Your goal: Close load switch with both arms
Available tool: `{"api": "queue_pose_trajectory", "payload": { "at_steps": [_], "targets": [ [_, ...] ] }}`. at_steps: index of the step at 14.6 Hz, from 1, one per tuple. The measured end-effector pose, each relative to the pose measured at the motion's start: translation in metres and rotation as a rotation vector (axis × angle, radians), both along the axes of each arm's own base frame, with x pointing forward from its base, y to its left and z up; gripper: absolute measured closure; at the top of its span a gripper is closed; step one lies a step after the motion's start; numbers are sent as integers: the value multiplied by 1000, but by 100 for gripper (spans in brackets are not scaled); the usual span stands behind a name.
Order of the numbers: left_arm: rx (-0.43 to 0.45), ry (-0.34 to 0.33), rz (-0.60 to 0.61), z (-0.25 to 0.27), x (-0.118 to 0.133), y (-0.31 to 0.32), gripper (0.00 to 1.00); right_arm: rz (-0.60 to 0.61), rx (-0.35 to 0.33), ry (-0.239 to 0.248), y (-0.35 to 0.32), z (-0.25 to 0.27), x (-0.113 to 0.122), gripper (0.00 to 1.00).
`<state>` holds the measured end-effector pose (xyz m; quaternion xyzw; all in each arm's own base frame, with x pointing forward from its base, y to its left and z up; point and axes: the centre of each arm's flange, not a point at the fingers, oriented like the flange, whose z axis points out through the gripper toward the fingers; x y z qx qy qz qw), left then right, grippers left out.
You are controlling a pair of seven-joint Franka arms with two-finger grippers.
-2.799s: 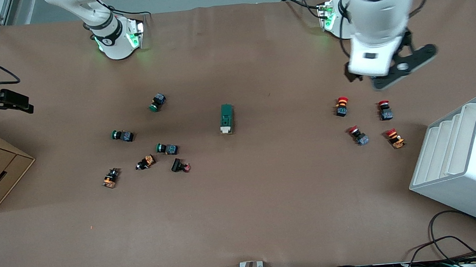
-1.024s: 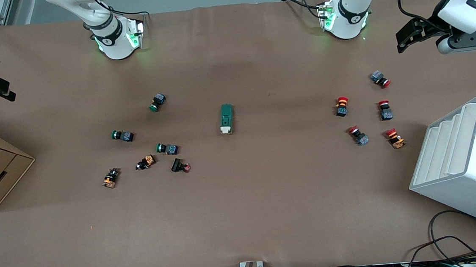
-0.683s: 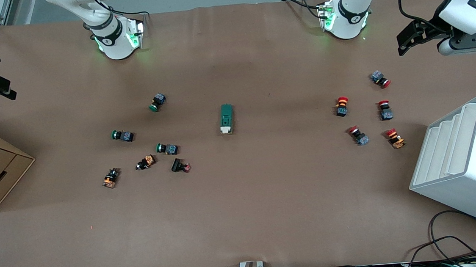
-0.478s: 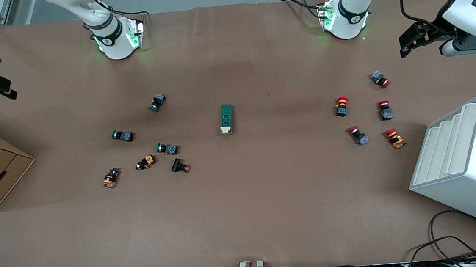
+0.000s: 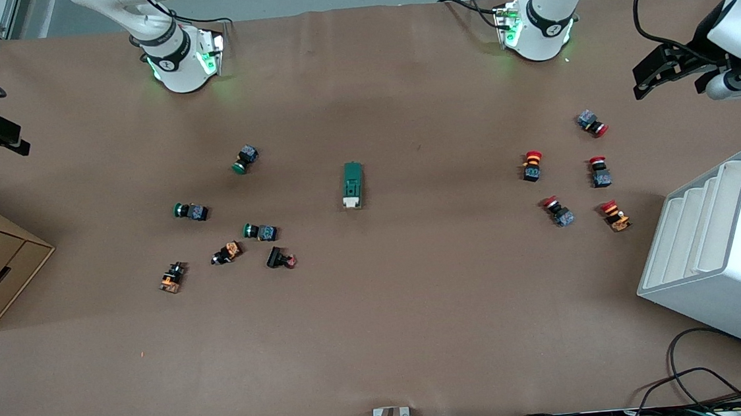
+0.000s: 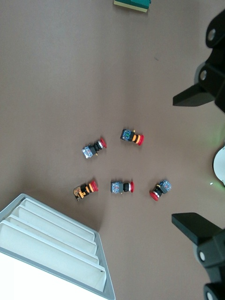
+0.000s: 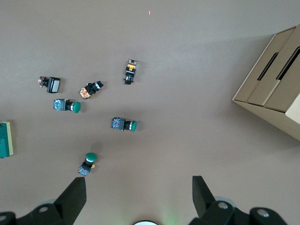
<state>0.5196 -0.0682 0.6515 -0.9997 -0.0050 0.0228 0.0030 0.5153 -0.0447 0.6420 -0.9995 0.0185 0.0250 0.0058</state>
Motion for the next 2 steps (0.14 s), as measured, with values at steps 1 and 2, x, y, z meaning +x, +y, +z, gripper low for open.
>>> {"api": "queue_pose_trajectory", "payload": {
  "at_steps": [1, 2],
  "targets": [
    [2, -1, 0, 0, 0, 0, 0, 1, 0, 3, 0, 0, 0, 0],
    [8, -2, 0, 0, 0, 1, 0, 1, 0, 6, 1, -1, -1, 0]
  ]
}}
